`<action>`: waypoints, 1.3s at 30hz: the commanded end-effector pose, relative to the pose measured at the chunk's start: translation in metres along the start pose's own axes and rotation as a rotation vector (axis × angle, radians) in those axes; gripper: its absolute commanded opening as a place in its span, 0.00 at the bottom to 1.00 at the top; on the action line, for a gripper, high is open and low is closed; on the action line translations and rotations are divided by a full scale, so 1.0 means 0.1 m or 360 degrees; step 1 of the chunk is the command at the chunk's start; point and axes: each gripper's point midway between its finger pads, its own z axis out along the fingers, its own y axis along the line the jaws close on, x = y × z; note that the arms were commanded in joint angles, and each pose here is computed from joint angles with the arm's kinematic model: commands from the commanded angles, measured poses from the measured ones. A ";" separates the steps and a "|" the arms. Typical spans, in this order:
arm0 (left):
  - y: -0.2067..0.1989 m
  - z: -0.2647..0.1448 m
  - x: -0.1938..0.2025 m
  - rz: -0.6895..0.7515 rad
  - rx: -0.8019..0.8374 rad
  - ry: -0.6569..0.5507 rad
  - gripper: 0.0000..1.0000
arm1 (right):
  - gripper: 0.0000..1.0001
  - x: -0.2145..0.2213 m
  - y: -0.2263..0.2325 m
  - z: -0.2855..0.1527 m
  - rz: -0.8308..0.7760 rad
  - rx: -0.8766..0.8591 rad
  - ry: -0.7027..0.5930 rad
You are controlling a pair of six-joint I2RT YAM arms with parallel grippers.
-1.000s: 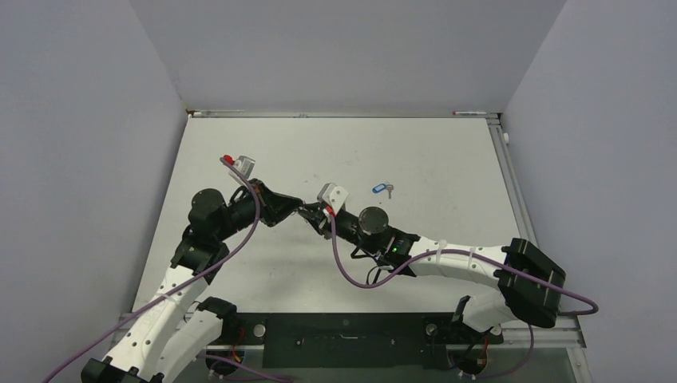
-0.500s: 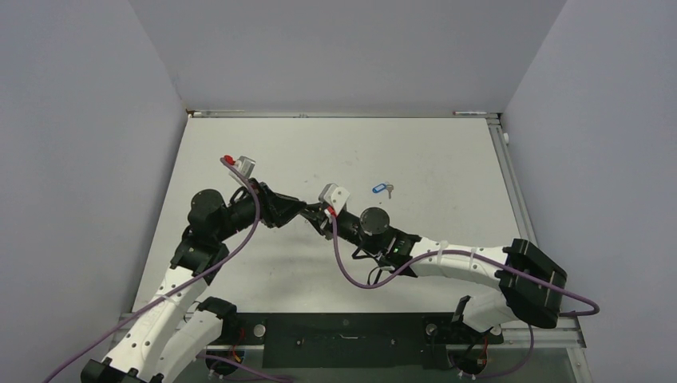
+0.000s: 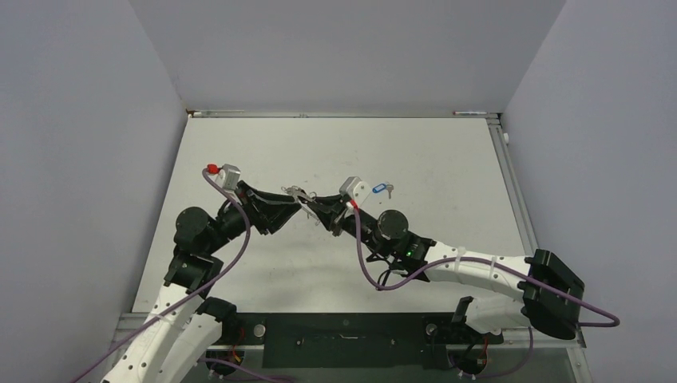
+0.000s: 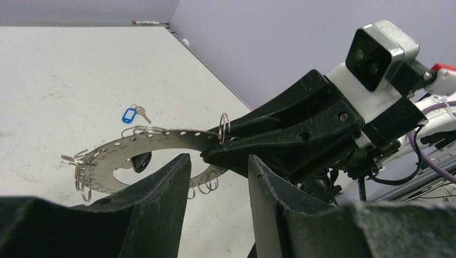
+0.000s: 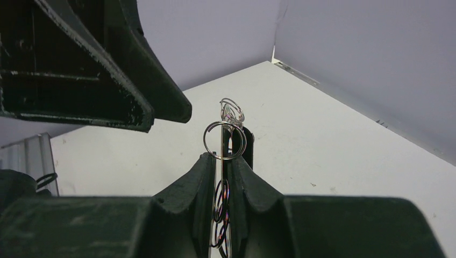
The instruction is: Put the keys on the keyring
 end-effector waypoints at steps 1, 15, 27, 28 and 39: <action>-0.23 -0.05 -0.16 0.0166 0.0180 -0.0141 0.39 | 0.05 -0.55 0.02 -0.04 0.0221 0.0044 -0.0263; -0.36 -0.07 -0.10 0.0245 0.0277 -0.0140 0.25 | 0.05 -0.66 0.14 0.00 0.0365 0.0011 -0.0293; -0.32 -0.04 -0.04 0.0303 0.0236 -0.0118 0.29 | 0.05 -0.68 0.27 0.04 0.0382 -0.0049 -0.0285; -0.31 -0.04 -0.04 0.0300 0.0226 -0.0119 0.29 | 0.05 -0.69 0.28 0.04 0.0380 -0.0054 -0.0287; -0.30 -0.03 -0.04 0.0295 0.0212 -0.0116 0.26 | 0.05 -0.63 0.43 0.08 0.0334 -0.0082 -0.0237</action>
